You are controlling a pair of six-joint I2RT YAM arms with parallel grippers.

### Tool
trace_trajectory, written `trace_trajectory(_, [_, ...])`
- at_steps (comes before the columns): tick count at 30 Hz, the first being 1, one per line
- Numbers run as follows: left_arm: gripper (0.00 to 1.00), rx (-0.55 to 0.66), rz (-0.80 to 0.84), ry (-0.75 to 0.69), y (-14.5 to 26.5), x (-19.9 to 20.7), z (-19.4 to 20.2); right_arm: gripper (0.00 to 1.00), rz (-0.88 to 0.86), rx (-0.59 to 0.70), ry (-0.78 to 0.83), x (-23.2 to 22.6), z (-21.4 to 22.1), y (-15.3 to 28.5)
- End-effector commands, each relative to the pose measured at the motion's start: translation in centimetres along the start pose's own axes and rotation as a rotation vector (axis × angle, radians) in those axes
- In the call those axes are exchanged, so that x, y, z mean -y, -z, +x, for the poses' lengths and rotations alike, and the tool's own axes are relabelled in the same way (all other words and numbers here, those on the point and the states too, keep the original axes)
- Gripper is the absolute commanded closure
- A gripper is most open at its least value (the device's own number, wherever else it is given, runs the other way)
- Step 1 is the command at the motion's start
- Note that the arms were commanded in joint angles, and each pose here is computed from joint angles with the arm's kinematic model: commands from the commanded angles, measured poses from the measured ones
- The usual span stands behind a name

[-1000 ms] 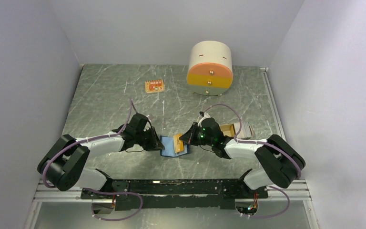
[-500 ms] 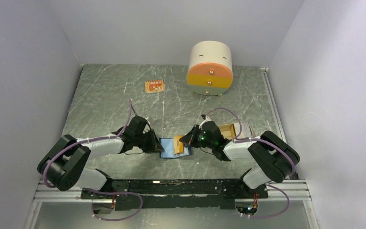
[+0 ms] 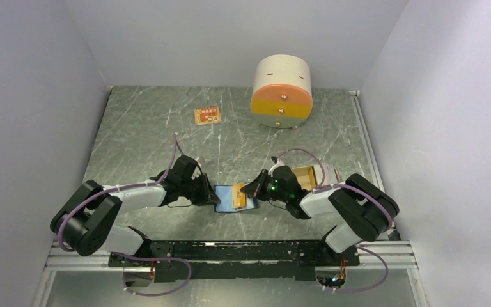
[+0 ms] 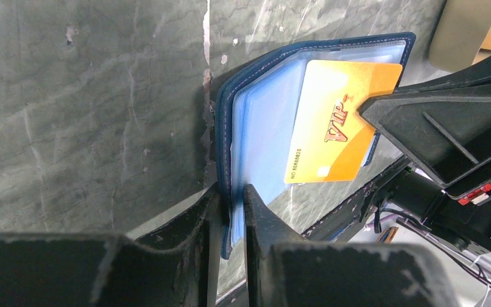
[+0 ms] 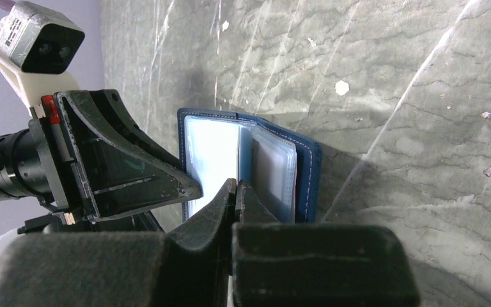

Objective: Put the credit cards into the card holder
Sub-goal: Insert the credit card into the card holder.

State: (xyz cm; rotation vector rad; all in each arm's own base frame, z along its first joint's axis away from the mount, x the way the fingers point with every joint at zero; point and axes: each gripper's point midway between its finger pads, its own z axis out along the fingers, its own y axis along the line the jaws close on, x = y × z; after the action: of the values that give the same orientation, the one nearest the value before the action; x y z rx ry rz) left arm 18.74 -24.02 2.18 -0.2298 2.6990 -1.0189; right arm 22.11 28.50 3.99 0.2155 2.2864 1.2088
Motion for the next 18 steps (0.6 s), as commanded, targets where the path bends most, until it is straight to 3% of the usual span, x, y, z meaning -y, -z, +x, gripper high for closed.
trace_trajectory(1, [0.79,0.004,0.027,-0.007,0.1,0.6,-0.2,1.00,-0.018,-0.005,0.024,0.2,0.5,0.0])
trace_trajectory(18, [0.78,0.005,0.032,-0.008,0.2,0.6,-0.2,1.00,-0.062,-0.032,-0.021,-0.3,1.6,-0.7])
